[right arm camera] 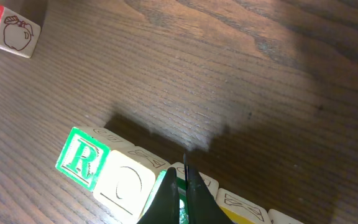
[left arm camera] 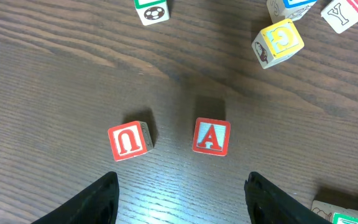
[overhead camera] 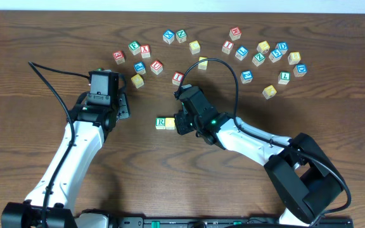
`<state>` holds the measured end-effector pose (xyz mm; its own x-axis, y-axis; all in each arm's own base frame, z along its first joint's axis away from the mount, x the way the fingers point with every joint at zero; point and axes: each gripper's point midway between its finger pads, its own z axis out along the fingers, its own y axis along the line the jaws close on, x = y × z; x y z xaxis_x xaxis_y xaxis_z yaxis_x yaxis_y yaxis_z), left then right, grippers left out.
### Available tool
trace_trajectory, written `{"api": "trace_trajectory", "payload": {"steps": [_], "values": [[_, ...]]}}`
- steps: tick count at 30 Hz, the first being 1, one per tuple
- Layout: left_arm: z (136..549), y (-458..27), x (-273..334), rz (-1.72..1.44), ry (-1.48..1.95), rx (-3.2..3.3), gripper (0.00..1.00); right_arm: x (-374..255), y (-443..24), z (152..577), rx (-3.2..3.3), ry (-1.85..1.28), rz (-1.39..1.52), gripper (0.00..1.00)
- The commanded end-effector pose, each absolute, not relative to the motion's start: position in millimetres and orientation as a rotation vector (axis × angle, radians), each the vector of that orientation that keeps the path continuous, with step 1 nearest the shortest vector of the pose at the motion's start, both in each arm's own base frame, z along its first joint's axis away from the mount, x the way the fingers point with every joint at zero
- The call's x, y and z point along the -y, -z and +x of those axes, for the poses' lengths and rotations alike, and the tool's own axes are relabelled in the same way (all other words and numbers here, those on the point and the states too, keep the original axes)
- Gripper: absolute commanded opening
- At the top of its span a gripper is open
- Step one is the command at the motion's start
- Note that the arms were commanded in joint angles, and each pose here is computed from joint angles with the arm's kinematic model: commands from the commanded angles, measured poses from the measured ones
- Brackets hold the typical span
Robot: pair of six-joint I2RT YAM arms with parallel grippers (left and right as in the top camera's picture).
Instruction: Spell out ROBOT
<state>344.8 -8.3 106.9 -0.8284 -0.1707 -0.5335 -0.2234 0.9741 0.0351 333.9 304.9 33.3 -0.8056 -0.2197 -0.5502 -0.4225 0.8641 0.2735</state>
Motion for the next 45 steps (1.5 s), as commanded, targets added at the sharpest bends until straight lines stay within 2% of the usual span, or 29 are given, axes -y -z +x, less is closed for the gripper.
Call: {"api": "trace_trajectory", "payload": {"steps": [1, 45], "values": [[352.8, -123.1, 6.5, -0.289, -0.126, -2.521, 0.64, -304.0, -23.7, 328.9, -2.541, -0.506, -0.485, 0.01], [352.8, -123.1, 6.5, -0.289, -0.126, -2.521, 0.64, -301.5, -21.0, 326.1, -2.561, -0.498, -0.482, 0.01]]}}
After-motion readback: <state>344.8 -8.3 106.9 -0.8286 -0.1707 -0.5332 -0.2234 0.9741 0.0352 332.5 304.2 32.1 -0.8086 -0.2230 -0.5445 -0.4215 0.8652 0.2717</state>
